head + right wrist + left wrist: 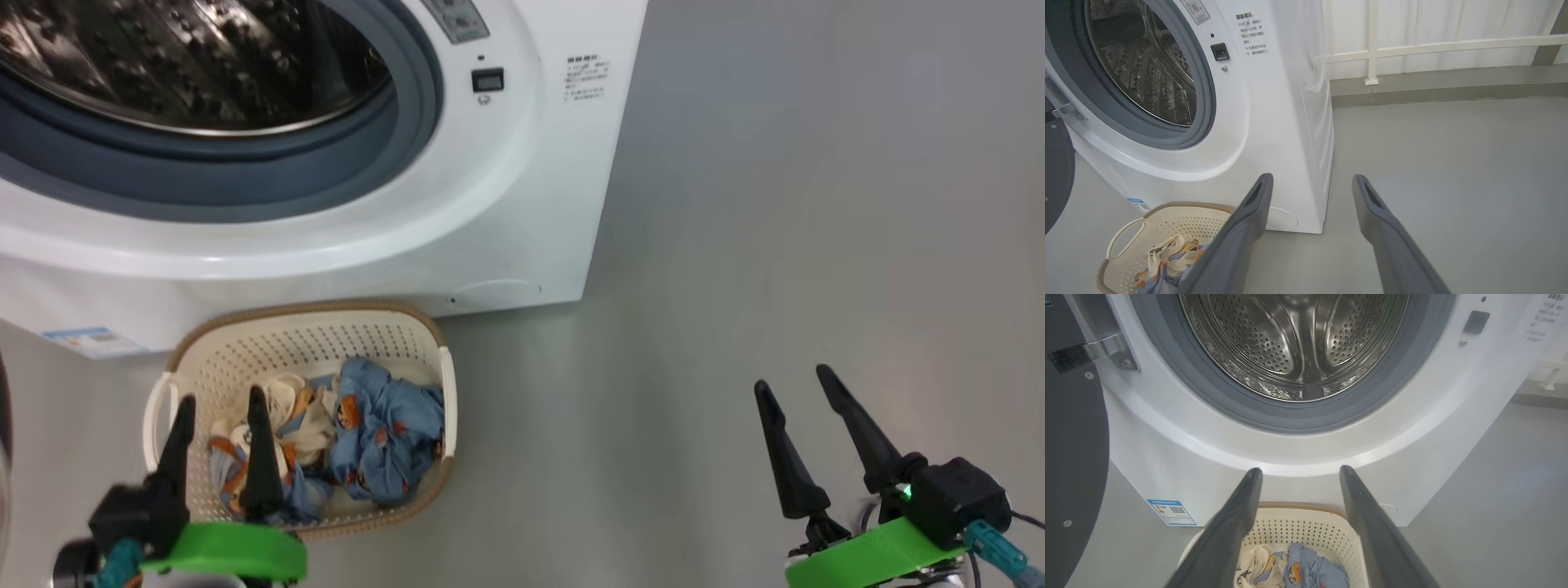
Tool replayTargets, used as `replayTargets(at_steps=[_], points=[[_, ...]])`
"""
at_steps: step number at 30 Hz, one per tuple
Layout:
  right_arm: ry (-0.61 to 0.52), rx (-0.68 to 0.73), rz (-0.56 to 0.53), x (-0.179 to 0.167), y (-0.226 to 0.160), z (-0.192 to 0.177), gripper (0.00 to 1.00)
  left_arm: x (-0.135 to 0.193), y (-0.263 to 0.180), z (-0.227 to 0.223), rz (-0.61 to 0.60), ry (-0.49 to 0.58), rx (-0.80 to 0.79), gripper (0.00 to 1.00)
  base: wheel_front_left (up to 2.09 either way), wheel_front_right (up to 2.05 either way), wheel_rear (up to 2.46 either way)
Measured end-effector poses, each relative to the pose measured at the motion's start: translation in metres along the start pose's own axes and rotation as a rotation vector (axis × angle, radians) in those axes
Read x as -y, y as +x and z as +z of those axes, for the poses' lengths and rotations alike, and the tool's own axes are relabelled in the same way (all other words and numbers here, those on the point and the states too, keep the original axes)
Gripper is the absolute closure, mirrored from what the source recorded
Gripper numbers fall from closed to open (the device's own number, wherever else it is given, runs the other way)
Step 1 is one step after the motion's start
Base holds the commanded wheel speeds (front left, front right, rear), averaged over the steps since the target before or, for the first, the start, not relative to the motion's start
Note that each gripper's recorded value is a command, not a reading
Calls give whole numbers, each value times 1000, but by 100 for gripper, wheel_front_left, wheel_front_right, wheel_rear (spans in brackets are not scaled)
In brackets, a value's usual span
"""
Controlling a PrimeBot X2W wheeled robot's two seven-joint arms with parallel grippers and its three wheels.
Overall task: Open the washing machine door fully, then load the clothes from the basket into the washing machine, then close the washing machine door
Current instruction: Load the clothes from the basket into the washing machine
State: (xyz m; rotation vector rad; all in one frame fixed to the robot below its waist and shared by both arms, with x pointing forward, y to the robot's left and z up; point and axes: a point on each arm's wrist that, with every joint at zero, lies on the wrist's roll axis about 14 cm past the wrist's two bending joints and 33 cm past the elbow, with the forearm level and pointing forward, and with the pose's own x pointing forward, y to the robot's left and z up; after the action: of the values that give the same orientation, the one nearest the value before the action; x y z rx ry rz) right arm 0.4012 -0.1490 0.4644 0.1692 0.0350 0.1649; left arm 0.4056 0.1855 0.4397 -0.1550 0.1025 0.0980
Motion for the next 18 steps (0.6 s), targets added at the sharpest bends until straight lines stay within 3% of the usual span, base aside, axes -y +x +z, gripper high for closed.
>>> replayTargets(at_steps=[12,18], points=[[-11,-74,6,12,33,-37,0,-3,75,-44,-19,23,-93,0,0,0,0],[1,-123,0,17,44,-62,0,-14,97,-92,-19,57,-212,0,0,0,0]])
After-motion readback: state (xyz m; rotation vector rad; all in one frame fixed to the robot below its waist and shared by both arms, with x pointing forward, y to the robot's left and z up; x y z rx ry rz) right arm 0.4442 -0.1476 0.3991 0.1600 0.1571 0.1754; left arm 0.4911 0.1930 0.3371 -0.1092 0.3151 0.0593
